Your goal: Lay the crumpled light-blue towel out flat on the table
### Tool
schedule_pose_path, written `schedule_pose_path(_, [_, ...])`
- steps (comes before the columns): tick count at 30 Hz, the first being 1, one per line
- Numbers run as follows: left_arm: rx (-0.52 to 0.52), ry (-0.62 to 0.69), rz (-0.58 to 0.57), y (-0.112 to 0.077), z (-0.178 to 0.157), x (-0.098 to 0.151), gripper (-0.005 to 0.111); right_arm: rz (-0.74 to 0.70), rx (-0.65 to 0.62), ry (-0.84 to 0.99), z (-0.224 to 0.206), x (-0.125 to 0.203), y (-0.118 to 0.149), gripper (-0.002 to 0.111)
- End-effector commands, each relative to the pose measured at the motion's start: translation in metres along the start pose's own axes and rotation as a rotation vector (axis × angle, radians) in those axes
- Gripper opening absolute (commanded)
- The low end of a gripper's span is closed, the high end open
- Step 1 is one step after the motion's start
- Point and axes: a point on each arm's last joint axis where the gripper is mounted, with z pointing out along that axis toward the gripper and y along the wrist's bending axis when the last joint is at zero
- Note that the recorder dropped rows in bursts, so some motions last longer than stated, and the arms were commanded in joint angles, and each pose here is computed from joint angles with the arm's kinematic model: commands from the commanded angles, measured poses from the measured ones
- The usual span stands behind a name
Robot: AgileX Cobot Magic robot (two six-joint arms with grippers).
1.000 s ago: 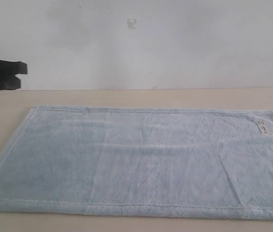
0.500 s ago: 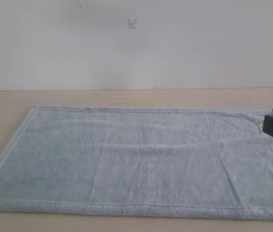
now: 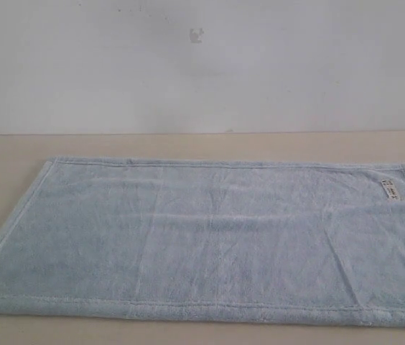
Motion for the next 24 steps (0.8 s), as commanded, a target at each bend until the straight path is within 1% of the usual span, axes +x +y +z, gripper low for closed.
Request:
schedule_pose_path(1, [0.001,-0.006,-0.007,0.000,-0.002,0.001,0.004,0.028,0.064,-0.159,-0.032,-0.011,-0.009,0.000])
schedule_pose_path(4, [0.003,-0.004,-0.007,0.000,-0.002,0.001,0.004,0.018,0.133,-0.319,-0.063,-0.016,-0.013,0.000])
schedule_pose_path(8, [0.001,-0.007,-0.007,0.000,-0.002,0.001,0.004,-0.126,0.227,-0.490,-0.100,-0.014,-0.010,0.000])
schedule_pose_path(11, [0.001,-0.007,-0.007,0.000,-0.002,0.001,0.004,-0.215,0.254,-0.604,-0.123,-0.009,-0.004,0.000])
schedule_pose_path(14, [0.001,-0.007,-0.007,0.000,-0.002,0.001,0.004,-0.211,0.265,-0.638,-0.119,0.004,-0.007,0.000])
schedule_pose_path(17, [-0.001,-0.009,-0.007,0.000,-0.002,0.000,0.004,-0.223,0.303,-0.616,-0.105,0.034,-0.016,0.000])
schedule_pose_path(18, [-0.001,-0.009,-0.007,0.000,-0.002,0.000,0.004,-0.194,0.307,-0.585,-0.095,0.048,-0.021,0.000])
schedule_pose_path(20, [-0.001,-0.009,-0.007,0.000,-0.002,0.000,0.004,-0.075,0.294,-0.514,-0.073,0.075,-0.031,0.000])
schedule_pose_path(21, [-0.001,-0.013,-0.007,0.000,-0.002,0.000,0.004,0.033,0.273,-0.492,-0.065,0.087,-0.034,0.000])
schedule_pose_path(22, [-0.002,-0.014,-0.007,0.000,-0.002,0.000,0.004,0.099,0.254,-0.508,-0.066,0.087,-0.034,0.000])
schedule_pose_path(23, [-0.003,-0.017,-0.007,0.001,-0.002,0.000,0.004,0.139,0.262,-0.465,-0.064,0.091,-0.036,0.000])
schedule_pose_path(24, [-0.003,-0.019,-0.007,0.000,-0.003,-0.001,0.004,0.144,0.289,-0.385,-0.062,0.098,-0.038,0.000])
